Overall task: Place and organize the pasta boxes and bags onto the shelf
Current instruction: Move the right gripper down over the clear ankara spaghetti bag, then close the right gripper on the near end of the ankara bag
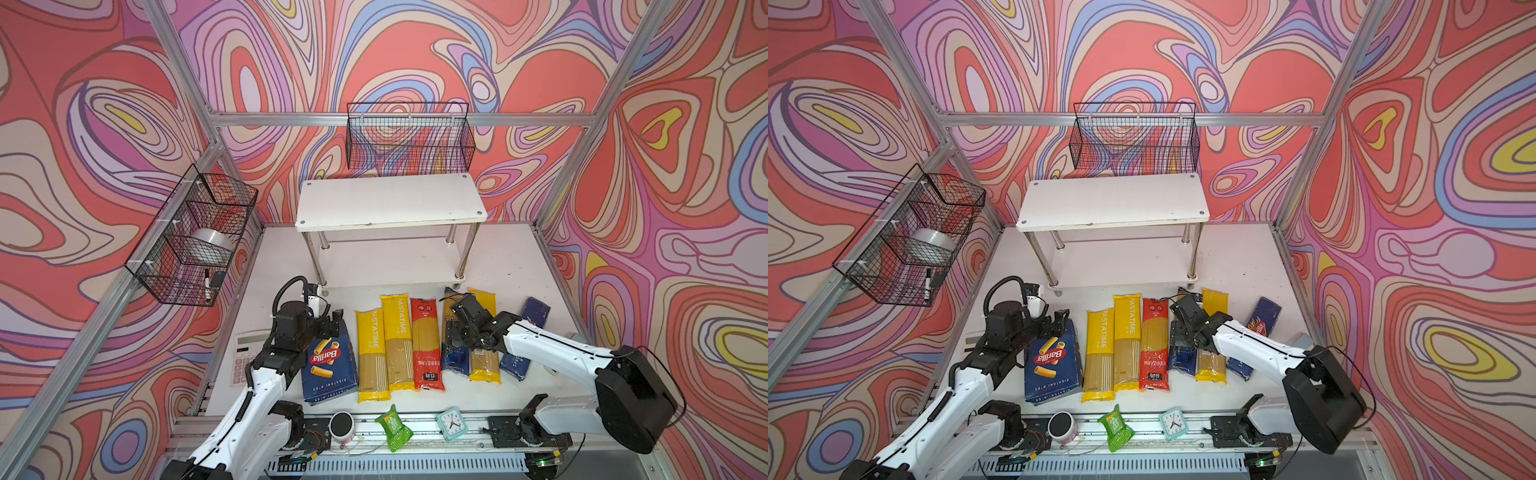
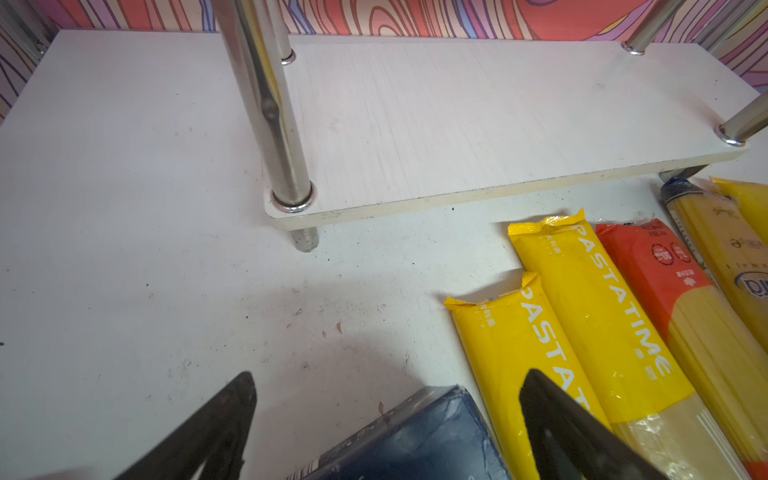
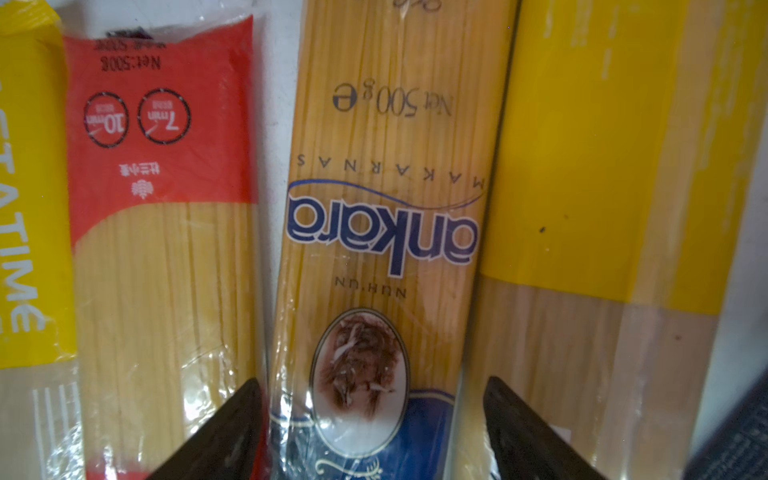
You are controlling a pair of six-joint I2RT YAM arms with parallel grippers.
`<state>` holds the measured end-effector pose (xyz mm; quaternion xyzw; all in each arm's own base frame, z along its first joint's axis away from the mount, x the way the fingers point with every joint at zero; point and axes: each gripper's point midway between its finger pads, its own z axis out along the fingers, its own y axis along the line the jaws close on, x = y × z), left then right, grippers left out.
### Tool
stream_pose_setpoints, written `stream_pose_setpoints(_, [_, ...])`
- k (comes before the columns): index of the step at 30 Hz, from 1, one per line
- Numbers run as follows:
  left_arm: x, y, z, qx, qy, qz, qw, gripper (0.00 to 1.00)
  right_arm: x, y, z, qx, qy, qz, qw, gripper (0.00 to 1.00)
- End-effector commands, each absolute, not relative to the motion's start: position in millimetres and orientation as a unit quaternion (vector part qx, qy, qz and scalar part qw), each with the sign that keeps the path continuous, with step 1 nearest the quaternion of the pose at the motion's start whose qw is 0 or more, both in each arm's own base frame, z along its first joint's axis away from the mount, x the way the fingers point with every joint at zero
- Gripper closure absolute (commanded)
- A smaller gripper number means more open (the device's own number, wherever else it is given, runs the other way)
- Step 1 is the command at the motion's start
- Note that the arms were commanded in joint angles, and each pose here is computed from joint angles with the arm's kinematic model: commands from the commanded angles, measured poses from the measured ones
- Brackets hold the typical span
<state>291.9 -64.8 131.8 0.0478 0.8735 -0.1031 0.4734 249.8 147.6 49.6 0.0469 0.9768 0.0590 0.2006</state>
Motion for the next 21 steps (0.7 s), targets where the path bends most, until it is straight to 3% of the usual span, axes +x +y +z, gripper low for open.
stream_pose_setpoints(1, [294, -67, 139, 0.056, 0.868, -0.102, 0.483, 0.0, 255, 157, 50, 0.053, 0.975, 0.072, 0.205, 0.14])
stream_pose_setpoints(21, [294, -65, 139, 0.051, 0.867, -0.099, 0.486, 0.0, 249, 153, 28, 0.053, 0.982, 0.034, 0.181, 0.14])
